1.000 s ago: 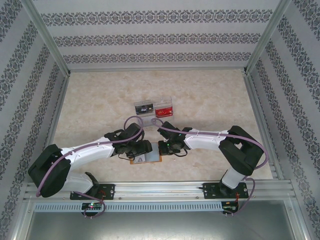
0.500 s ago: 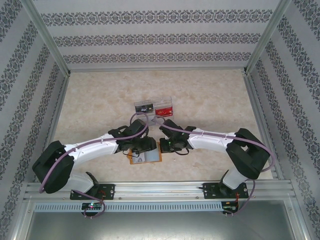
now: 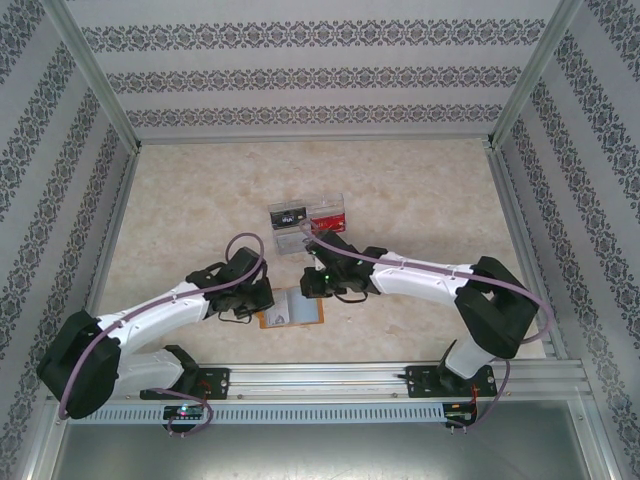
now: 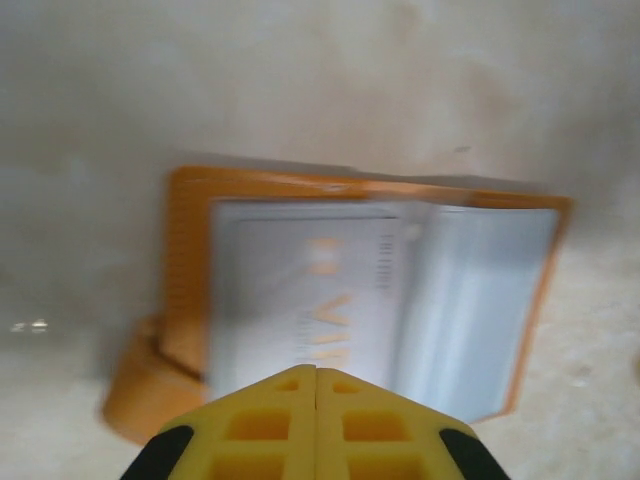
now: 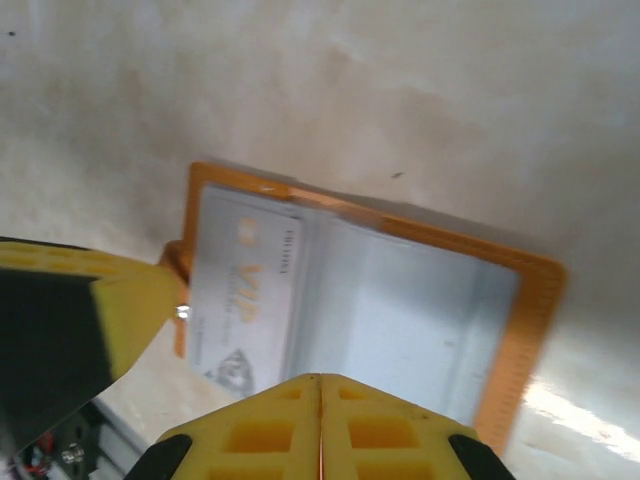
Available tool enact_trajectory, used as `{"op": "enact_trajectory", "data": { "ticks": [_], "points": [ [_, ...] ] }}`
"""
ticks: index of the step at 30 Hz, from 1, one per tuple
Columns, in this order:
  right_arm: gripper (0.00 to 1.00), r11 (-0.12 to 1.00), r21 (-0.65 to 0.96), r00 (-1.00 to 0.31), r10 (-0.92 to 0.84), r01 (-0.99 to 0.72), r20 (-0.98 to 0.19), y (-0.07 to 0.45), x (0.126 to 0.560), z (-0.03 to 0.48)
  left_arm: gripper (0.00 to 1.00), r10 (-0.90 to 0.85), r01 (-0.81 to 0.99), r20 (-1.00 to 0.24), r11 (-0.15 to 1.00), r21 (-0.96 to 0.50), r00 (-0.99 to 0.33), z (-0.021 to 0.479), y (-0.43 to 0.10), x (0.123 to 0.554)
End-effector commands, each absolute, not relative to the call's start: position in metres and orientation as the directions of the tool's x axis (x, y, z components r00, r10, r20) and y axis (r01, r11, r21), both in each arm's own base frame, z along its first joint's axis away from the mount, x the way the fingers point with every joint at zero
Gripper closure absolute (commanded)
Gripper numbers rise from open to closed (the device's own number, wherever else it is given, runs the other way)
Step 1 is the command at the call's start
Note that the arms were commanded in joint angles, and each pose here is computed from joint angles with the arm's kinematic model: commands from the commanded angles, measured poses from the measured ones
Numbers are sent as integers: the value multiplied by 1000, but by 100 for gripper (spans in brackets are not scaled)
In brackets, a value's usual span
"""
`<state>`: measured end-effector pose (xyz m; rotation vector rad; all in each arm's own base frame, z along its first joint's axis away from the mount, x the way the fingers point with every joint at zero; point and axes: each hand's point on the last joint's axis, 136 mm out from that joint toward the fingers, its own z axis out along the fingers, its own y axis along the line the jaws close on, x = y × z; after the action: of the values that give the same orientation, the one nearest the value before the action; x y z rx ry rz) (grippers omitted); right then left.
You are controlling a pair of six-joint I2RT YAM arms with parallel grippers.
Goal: Take the credit cards out of the card holder
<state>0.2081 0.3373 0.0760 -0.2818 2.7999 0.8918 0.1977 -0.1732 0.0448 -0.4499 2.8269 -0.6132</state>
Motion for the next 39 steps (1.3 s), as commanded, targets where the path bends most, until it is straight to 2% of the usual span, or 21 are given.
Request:
{"op": "enact_trajectory", "data": {
  "ticks": [1, 17, 39],
  "points": [
    [90, 772, 599, -973, -116, -215, -200, 357, 205, 77, 99, -321, -250, -110, 874, -416, -941, 38, -164, 188],
    [85, 772, 615, -987, -121, -160, -104, 383, 193, 49, 100, -270, -218, -61, 873, -436, -961, 23, -171, 180],
    [85, 784, 605, -989, -142, -137, -40, 387, 186, 26, 100, -277, -225, -58, 873, -434, -959, 21, -170, 179]
  ]
}}
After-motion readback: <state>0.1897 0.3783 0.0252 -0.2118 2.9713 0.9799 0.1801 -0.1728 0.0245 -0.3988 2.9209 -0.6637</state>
